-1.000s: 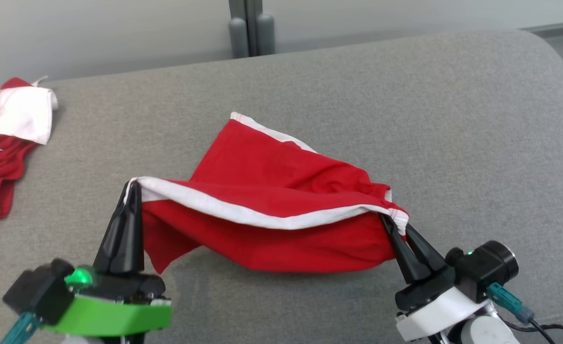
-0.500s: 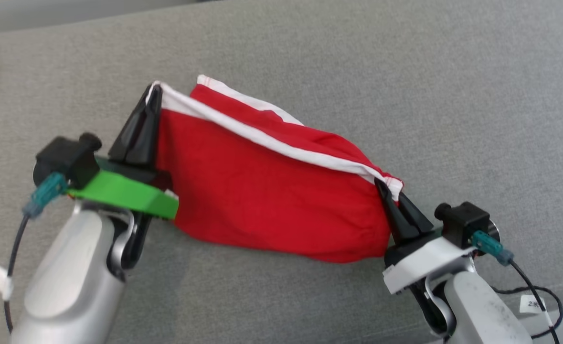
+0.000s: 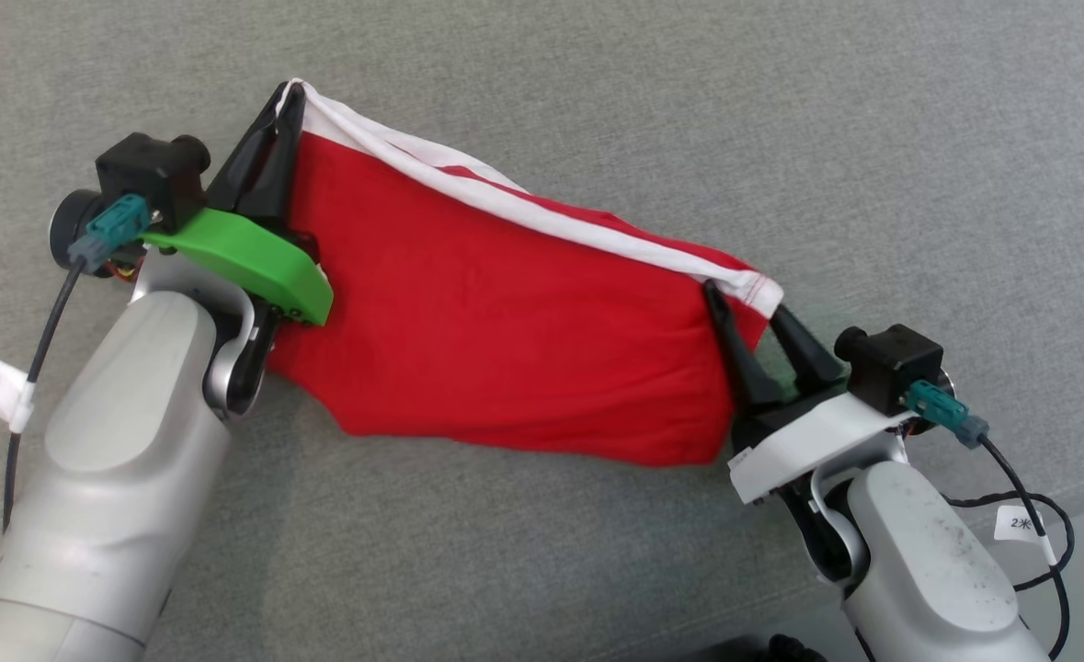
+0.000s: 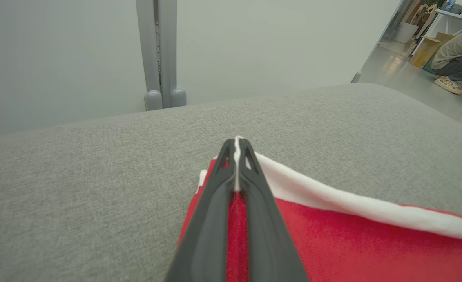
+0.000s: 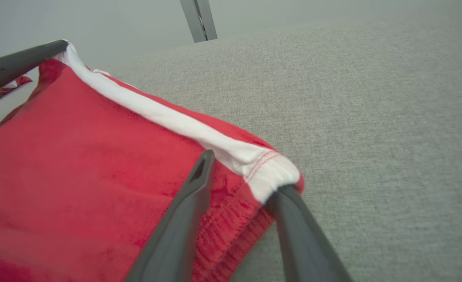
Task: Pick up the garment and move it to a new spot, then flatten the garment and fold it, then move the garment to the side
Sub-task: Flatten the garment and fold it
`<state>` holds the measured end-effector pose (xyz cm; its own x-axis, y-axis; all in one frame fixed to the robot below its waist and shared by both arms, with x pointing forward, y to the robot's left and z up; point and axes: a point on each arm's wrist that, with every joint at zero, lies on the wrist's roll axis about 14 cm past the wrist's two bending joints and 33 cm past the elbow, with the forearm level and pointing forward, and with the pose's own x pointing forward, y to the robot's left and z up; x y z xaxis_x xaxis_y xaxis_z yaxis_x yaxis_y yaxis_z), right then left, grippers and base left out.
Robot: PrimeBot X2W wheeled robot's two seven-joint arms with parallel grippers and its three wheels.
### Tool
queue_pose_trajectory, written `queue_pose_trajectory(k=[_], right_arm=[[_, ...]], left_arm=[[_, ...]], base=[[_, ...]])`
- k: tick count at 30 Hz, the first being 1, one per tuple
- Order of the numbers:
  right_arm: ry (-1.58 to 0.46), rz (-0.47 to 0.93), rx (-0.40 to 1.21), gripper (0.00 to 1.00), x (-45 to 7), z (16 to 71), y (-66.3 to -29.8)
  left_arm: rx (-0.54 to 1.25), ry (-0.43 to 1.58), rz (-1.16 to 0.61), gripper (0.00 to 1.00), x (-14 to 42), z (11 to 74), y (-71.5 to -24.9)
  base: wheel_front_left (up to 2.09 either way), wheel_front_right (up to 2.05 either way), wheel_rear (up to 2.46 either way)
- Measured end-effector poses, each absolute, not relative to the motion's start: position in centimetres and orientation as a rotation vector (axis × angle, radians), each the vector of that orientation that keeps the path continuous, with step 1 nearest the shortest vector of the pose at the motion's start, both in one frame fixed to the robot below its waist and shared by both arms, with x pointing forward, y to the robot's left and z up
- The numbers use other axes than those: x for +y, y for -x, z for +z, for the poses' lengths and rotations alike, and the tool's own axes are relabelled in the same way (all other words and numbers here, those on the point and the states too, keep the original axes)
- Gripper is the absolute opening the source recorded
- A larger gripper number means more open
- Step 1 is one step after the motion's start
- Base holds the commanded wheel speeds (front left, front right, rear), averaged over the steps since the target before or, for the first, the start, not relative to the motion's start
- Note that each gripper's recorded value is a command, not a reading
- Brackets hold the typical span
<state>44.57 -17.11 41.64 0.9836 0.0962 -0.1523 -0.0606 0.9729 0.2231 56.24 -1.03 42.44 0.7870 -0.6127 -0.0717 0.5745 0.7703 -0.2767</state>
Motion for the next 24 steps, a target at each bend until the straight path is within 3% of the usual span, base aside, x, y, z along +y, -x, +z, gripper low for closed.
queue_pose_trajectory(k=[1, 12, 24], right_arm=[[-0.22, 0.075, 0.165, 1.0, -17.3, 41.6, -44.5], [-0.174, 0.034, 0.152, 1.0, -18.7, 42.5, -42.4], [-0.111, 0.005, 0.111, 1.0, -19.8, 45.4, -39.2]], left_arm=[[0.167, 0.247, -0.651, 1.0, -1.3, 42.3, -56.3], [0.201, 0.243, -0.636, 1.0, -1.1, 42.9, -54.6], [0.461, 0.183, -0.529, 1.0, 3.1, 39.5, -49.3]], base=[[0.0, 0.0, 0.0], [0.0, 0.0, 0.0], [0.0, 0.0, 0.0]])
